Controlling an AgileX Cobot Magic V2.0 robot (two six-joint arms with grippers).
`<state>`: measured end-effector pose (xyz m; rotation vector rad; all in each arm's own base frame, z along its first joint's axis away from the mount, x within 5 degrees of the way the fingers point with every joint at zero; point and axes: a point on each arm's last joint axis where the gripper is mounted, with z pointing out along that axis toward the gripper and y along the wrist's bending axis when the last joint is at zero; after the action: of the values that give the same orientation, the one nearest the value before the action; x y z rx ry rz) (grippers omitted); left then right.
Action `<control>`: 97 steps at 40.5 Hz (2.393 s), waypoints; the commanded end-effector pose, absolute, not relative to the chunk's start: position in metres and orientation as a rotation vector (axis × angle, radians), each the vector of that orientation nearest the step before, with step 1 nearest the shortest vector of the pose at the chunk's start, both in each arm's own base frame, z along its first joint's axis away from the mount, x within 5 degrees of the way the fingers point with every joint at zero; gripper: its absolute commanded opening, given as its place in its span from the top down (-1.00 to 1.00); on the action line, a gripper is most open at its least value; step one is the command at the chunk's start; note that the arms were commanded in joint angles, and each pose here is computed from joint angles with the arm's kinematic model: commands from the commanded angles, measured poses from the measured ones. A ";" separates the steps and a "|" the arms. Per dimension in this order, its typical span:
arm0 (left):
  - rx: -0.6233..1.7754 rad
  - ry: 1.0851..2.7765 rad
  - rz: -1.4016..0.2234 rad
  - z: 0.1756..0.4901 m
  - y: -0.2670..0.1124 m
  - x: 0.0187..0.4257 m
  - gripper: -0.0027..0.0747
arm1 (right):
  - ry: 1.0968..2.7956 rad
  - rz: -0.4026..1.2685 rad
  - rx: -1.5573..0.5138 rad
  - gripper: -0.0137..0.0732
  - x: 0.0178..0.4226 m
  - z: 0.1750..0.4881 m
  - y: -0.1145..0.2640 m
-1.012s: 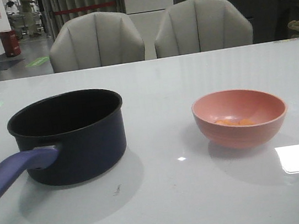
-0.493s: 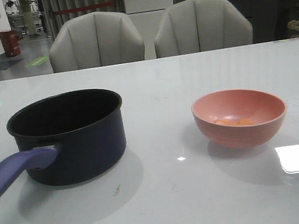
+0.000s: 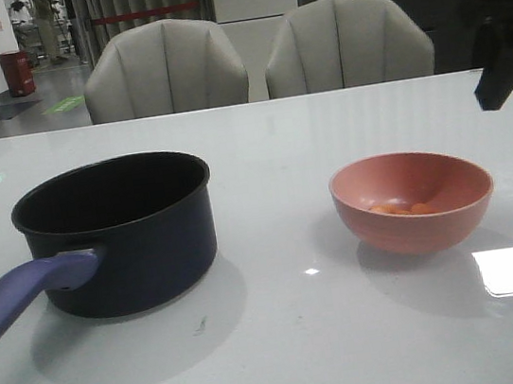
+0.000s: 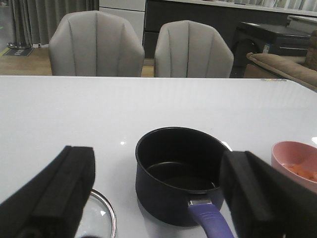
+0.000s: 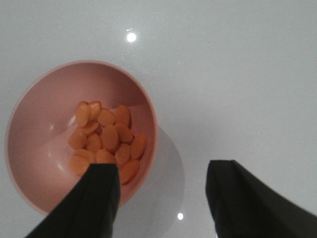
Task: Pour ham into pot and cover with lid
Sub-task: 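Move the right gripper down to grip the rim of the pink bowl, then lift the pink bowl with the right gripper toward the pot, then tilt the bowl over the pot to pour the carrot slices in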
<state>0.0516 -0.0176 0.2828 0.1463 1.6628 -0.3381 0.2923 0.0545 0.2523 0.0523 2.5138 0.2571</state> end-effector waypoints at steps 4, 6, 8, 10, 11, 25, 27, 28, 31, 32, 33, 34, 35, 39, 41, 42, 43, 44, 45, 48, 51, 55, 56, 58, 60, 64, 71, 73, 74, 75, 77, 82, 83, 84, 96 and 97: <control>0.133 1.568 -0.360 0.298 -0.018 0.052 -0.50 | 2.511 0.259 0.054 -0.45 0.328 0.252 0.059; 0.133 1.568 -0.360 0.298 -0.018 0.052 -0.50 | 2.533 0.255 0.056 -0.45 0.336 0.243 0.060; 0.133 1.568 -0.360 0.298 -0.018 0.052 -0.50 | 2.548 0.253 0.057 -0.45 0.343 0.237 0.061; 0.133 1.568 -0.360 0.298 -0.018 0.052 -0.50 | 2.561 0.251 0.058 -0.45 0.350 0.232 0.063; 0.133 1.568 -0.360 0.298 -0.018 0.052 -0.50 | 2.567 0.250 0.058 -0.45 0.353 0.229 0.063; 0.133 1.568 -0.360 0.298 -0.018 0.052 -0.50 | 2.682 0.266 0.098 0.06 0.372 0.190 0.068; 0.133 1.568 -0.360 0.298 -0.018 0.052 -0.50 | 2.671 0.287 0.121 0.28 0.373 0.189 0.069; 0.133 1.568 -0.360 0.298 -0.018 0.052 -0.50 | 2.664 0.289 0.124 0.37 0.374 0.190 0.069; 0.133 1.568 -0.360 0.298 -0.018 0.052 -0.50 | 2.635 0.292 0.129 0.35 0.376 0.192 0.069; 0.133 1.568 -0.360 0.298 -0.018 0.052 -0.50 | 2.623 0.291 0.130 0.36 0.377 0.192 0.069; 0.133 1.568 -0.360 0.298 -0.018 0.052 -0.50 | 2.602 0.291 0.131 0.38 0.378 0.194 0.069; 0.133 1.568 -0.360 0.298 -0.018 0.052 -0.50 | 2.586 0.291 0.132 0.37 0.380 0.195 0.069; 0.133 1.568 -0.360 0.298 -0.018 0.052 -0.50 | 2.568 0.292 0.134 0.37 0.381 0.196 0.069; 0.133 1.568 -0.360 0.298 -0.018 0.052 -0.50 | 2.536 0.330 0.164 0.37 0.378 0.208 0.070; 0.133 1.568 -0.360 0.298 -0.018 0.052 -0.50 | 2.509 0.328 0.137 0.37 0.379 0.218 0.070; 0.133 1.568 -0.360 0.298 -0.018 0.052 -0.50 | 2.499 0.325 0.113 0.37 0.379 0.222 0.070; 0.133 1.568 -0.360 0.298 -0.018 0.052 -0.50 | 2.483 0.326 0.087 0.37 0.379 0.229 0.073; 0.133 1.568 -0.360 0.298 -0.018 0.052 -0.50 | 2.465 0.325 0.045 0.37 0.379 0.236 0.076; 0.133 1.568 -0.360 0.298 -0.018 0.052 -0.50 | 2.442 0.325 0.004 0.37 0.379 0.243 0.082; 0.133 1.568 -0.360 0.298 -0.018 0.052 -0.50 | 2.351 0.322 -0.131 0.37 0.378 0.265 0.100; 0.133 1.568 -0.360 0.298 -0.018 0.052 -0.50 | 2.250 0.331 -0.238 0.37 0.374 0.285 0.121; 0.133 1.568 -0.360 0.298 -0.018 0.052 -0.50 | 2.116 0.353 -0.341 0.37 0.368 0.301 0.152; 0.133 1.568 -0.360 0.298 -0.018 0.052 -0.50 | 2.078 0.357 -0.356 0.37 0.367 0.304 0.158; 0.133 1.568 -0.360 0.298 -0.018 0.052 -0.50 | 2.023 0.364 -0.400 0.37 0.363 0.307 0.173; 0.133 1.568 -0.360 0.298 -0.018 0.052 -0.50 | 1.952 0.366 -0.431 0.37 0.361 0.309 0.186; 0.133 1.568 -0.360 0.298 -0.018 0.052 -0.50 | 1.834 0.381 -0.468 0.37 0.356 0.313 0.208; 0.133 1.568 -0.360 0.298 -0.018 0.052 -0.50 | 1.554 0.368 -0.481 0.37 0.351 0.324 0.235; 0.133 1.568 -0.360 0.298 -0.018 0.052 -0.50 | 1.456 0.344 -0.491 0.37 0.349 0.327 0.240; 0.133 1.568 -0.360 0.298 -0.018 0.052 -0.50 | 1.418 0.334 -0.501 0.37 0.348 0.325 0.244; 0.133 1.568 -0.360 0.298 -0.018 0.052 -0.50 | 1.364 0.317 -0.508 0.37 0.347 0.324 0.247; 0.133 1.568 -0.360 0.298 -0.018 0.052 -0.50 | 1.282 0.288 -0.526 0.37 0.347 0.321 0.253; 0.133 1.568 -0.360 0.298 -0.018 0.052 -0.50 | 1.128 0.205 -0.572 0.37 0.348 0.306 0.267; 0.133 1.568 -0.360 0.298 -0.018 0.052 -0.50 | 1.090 0.180 -0.581 0.37 0.347 0.303 0.270; 0.133 1.568 -0.360 0.298 -0.018 0.052 -0.50 | 1.073 0.160 -0.595 0.37 0.347 0.299 0.273; 0.133 1.568 -0.360 0.298 -0.018 0.052 -0.50 | 0.733 -0.184 -0.680 0.37 0.338 0.252 0.301; 0.133 1.568 -0.360 0.298 -0.018 0.052 -0.50 | 0.730 -0.191 -0.694 0.37 0.338 0.249 0.301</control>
<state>0.0516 -0.0176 0.2828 0.1463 1.6628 -0.3381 0.3477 0.3047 0.2078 -0.8307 0.9718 -0.1176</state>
